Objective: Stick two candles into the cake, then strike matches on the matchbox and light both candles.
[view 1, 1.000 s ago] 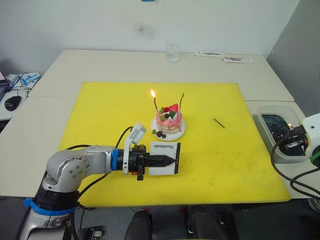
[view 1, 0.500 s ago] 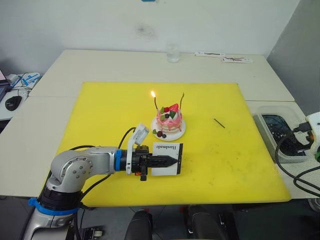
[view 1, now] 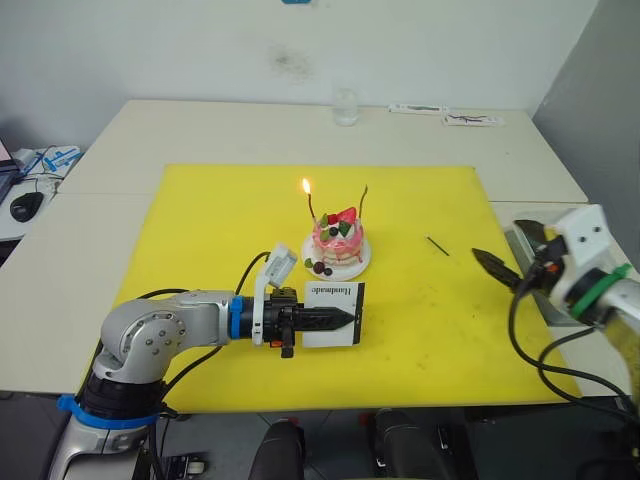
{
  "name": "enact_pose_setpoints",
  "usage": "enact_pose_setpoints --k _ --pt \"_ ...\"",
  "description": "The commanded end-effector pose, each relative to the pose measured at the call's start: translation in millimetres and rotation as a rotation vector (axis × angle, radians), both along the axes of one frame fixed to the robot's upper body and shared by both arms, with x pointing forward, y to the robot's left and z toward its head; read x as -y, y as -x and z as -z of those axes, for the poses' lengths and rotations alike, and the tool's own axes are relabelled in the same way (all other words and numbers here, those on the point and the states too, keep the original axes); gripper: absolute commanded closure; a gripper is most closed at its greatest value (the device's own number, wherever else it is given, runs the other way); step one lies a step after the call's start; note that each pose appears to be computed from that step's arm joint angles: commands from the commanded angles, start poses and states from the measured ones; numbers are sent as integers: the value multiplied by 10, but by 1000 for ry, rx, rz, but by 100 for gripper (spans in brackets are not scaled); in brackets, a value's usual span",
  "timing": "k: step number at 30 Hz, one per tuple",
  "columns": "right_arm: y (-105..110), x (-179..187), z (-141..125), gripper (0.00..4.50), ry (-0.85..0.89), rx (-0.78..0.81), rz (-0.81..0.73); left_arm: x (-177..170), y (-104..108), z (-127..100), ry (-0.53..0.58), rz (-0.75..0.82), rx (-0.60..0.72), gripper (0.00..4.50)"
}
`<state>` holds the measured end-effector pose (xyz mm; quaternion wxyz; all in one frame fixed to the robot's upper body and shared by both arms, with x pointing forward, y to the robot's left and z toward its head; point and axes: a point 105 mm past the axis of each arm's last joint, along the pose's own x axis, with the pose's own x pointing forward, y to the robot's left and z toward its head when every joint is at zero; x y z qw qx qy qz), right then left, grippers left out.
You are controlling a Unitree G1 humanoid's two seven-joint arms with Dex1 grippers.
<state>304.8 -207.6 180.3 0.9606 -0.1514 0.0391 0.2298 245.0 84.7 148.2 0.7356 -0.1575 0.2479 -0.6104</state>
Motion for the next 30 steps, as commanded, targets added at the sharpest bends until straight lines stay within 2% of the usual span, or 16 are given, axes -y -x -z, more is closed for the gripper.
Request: enact_pose_setpoints --k 1,10,20,24,30 --pt "-179 -150 55 3 15 40 -31 -36 -15 -112 17 -9 42 450" --pt "-639 -264 381 3 21 26 -2 -60 -10 -132 16 -37 52 450" --pt "-827 -231 576 3 6 -34 82 -84 -11 -144 12 -59 54 450" --pt "-829 -240 632 92 -16 -70 102 -92 -12 -144 11 -65 55 450" --pt "-786 -246 713 312 -10 -124 123 -99 -11 -141 7 -67 53 450"
